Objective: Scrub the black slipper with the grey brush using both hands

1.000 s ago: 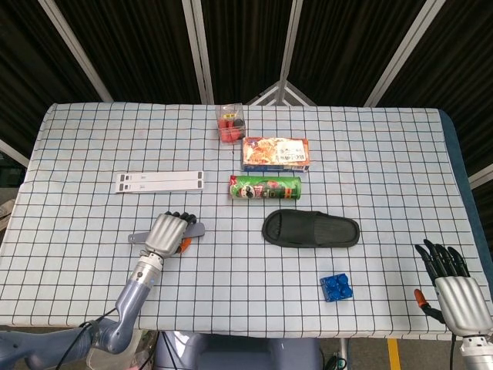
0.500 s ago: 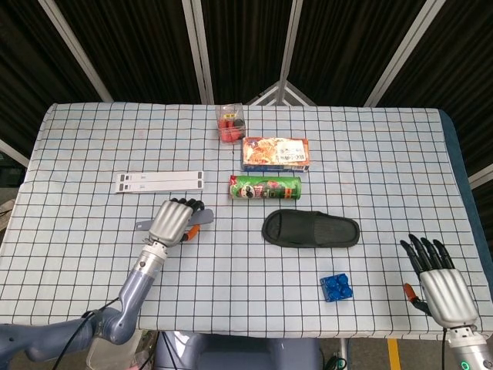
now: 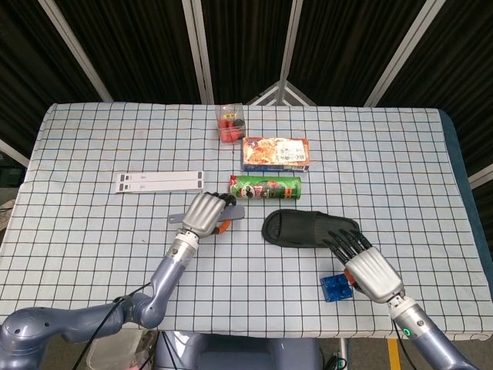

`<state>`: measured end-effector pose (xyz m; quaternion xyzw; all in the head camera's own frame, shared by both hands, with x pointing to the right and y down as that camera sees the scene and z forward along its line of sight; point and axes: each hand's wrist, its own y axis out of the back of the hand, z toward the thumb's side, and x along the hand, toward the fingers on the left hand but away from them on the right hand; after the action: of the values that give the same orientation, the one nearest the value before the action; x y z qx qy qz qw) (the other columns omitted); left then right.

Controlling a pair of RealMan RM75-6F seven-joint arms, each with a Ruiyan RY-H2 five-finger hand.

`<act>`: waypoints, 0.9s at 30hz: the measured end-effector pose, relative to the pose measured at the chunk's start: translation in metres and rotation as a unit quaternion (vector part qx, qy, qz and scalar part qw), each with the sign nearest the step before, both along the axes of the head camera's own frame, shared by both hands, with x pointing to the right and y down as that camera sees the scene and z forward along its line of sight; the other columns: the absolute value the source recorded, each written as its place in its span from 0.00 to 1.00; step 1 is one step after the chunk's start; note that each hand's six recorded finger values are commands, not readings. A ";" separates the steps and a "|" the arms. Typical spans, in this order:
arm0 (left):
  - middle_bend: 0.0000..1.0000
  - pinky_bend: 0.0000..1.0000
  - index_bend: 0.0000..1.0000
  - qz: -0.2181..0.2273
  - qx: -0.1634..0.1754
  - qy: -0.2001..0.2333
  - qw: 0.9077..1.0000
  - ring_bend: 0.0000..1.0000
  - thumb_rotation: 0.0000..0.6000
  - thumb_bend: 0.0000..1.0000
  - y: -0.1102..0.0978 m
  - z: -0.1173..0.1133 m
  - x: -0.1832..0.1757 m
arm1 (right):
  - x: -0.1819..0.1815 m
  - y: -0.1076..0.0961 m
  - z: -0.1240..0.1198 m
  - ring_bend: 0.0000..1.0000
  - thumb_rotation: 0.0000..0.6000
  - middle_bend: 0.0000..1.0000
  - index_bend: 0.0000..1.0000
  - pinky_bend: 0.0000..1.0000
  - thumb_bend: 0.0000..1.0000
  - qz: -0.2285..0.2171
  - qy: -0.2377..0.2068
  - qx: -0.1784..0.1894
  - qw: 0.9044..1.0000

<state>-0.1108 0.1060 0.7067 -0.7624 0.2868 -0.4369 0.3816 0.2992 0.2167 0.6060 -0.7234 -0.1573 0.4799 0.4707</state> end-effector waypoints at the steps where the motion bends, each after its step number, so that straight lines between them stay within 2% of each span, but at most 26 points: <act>1: 0.60 0.52 0.46 0.001 -0.001 0.001 1.000 0.49 1.00 0.63 -0.001 0.000 0.004 | -0.003 0.000 0.003 0.04 1.00 0.09 0.00 0.13 0.67 -0.006 -0.001 -0.003 1.000; 12: 0.60 0.53 0.47 0.012 0.000 0.020 1.000 0.49 1.00 0.63 -0.012 -0.004 0.049 | -0.039 -0.012 0.037 0.06 1.00 0.12 0.00 0.13 0.74 -0.055 -0.007 -0.026 0.998; 21: 0.61 0.54 0.48 0.012 0.005 0.021 1.000 0.50 1.00 0.63 -0.018 -0.003 0.066 | -0.055 -0.023 0.051 0.06 1.00 0.12 0.00 0.13 0.74 -0.066 -0.026 -0.033 0.997; 27: 0.61 0.54 0.48 0.013 0.002 0.017 1.000 0.50 1.00 0.63 -0.019 0.002 0.078 | -0.064 -0.020 0.065 0.06 1.00 0.12 0.00 0.13 0.74 -0.074 -0.023 -0.049 0.996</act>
<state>-0.0331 0.0871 0.7087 -0.7730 0.2837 -0.4181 0.3837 0.2353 0.1971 0.6706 -0.7663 -0.0906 0.4343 0.4647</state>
